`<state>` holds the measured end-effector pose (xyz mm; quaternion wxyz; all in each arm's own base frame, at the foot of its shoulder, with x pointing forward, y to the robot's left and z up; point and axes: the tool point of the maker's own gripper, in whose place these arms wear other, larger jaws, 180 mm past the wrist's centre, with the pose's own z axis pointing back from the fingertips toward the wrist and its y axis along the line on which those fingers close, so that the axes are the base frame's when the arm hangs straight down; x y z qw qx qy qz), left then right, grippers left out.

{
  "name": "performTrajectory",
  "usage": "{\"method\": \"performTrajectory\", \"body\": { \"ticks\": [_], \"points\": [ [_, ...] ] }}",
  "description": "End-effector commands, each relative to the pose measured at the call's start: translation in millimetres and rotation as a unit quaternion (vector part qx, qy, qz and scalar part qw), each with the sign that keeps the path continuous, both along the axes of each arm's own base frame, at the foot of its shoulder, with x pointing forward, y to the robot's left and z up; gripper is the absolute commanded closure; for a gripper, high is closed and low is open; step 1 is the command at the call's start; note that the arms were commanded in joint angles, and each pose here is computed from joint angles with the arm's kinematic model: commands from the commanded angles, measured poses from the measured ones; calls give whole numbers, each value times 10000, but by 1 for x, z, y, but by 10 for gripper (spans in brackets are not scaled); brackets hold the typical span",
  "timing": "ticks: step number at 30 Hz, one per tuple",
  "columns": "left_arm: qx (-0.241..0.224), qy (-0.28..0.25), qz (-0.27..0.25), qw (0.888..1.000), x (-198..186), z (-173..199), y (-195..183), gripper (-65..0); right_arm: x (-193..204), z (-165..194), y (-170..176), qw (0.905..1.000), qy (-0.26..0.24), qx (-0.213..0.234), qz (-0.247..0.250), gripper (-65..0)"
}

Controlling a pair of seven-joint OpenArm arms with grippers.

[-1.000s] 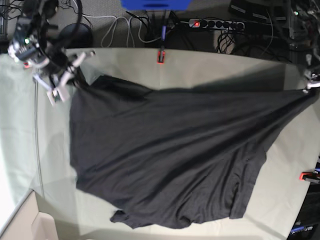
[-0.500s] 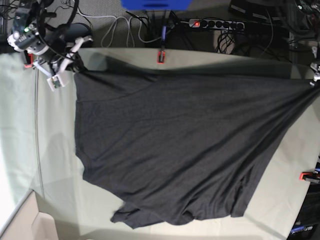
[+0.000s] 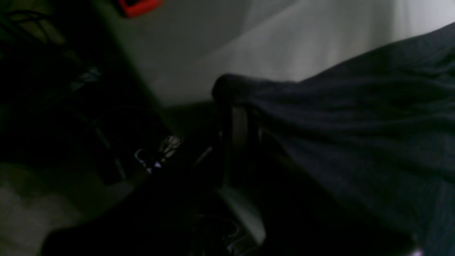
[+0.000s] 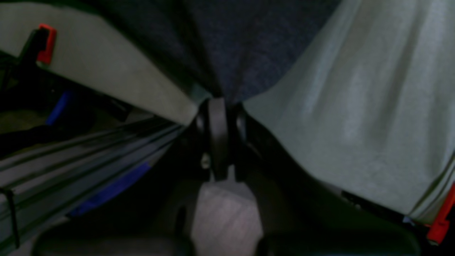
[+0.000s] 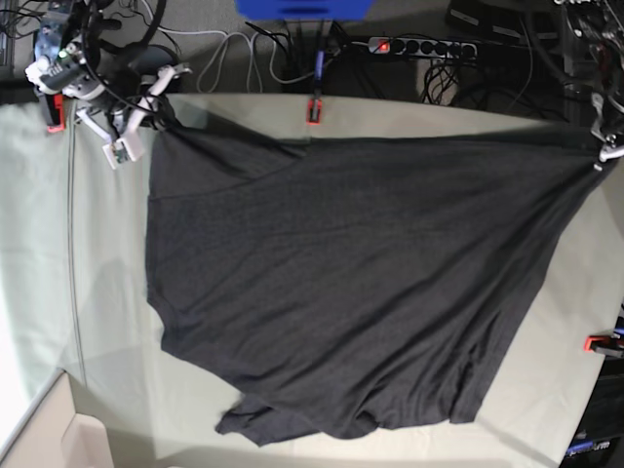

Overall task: Layout the t-shirt on the table in an organized manner, then fold the t-shirt properly
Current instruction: 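Stretch the shirt edge taut between both grippers, then lift the shirt with both grippers and swing it up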

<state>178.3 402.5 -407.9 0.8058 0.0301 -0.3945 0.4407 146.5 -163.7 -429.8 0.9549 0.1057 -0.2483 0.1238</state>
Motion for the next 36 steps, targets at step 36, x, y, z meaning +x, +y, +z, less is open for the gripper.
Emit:
{"method": "performTrajectory", "body": {
  "ticks": [36],
  "points": [
    [662, -873, -1497, 9826, 105, 74, -53, -1, 59, 77, -45, 9850, -1529, -465, -653, 0]
  ]
}}
